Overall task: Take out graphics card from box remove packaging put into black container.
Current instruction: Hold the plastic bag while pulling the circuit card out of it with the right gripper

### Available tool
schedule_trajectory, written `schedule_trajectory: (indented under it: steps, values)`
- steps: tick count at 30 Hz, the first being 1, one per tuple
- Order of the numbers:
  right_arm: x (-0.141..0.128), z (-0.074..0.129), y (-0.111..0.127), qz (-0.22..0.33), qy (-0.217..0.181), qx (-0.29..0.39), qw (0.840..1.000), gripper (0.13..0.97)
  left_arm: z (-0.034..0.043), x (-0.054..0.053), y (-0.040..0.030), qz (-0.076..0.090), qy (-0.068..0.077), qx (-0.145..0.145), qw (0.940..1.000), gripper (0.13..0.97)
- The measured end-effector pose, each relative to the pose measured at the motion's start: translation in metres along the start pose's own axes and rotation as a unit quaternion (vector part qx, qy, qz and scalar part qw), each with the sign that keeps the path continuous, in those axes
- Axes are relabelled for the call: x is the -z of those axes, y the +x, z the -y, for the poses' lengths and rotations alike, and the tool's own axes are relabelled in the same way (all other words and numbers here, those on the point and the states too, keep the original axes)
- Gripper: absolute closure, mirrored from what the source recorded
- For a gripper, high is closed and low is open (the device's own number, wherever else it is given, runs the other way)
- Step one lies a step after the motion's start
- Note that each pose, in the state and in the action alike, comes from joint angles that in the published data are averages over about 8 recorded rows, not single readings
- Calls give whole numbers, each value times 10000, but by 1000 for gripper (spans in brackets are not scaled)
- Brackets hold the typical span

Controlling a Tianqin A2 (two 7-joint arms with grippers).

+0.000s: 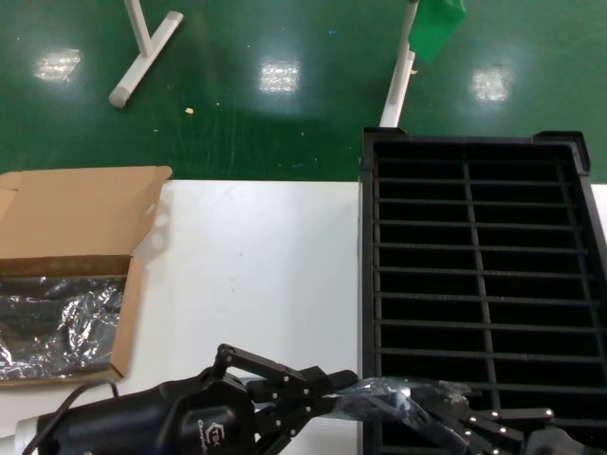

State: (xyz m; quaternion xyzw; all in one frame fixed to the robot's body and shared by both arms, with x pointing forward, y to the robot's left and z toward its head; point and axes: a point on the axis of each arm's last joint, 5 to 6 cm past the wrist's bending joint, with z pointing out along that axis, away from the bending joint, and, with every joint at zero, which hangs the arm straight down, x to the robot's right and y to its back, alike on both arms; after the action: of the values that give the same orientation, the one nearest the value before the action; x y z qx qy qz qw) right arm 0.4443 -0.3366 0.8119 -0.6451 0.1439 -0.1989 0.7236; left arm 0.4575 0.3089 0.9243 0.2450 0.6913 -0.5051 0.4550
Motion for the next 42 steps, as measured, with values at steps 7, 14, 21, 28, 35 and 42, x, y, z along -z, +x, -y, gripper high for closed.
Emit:
schedule_trajectory:
  steps: [7, 14, 21, 28, 35, 42]
  values:
    - [-48, 21, 5, -3, 30, -8, 10000, 948, -8, 9, 25, -3, 33, 37, 10000, 955]
    - [-85, 34, 0, -9, 34, 27, 10000, 948, -27, 37, 25, -10, 35, 43, 10000, 955]
    - [-105, 40, -11, 15, 9, 91, 10000, 939, -39, 32, 18, -8, 51, 37, 10000, 955]
    - [-127, 44, -18, 79, 5, 85, 9999, 907, -40, 10, 15, -6, 82, 43, 10000, 955]
    - [-172, 41, -16, 128, 37, 56, 9999, 842, -29, -5, 12, -11, 116, 65, 9999, 955]
    - [-208, 19, -18, 146, 42, 5, 9999, 762, -18, -30, 0, 11, 170, 72, 9998, 955]
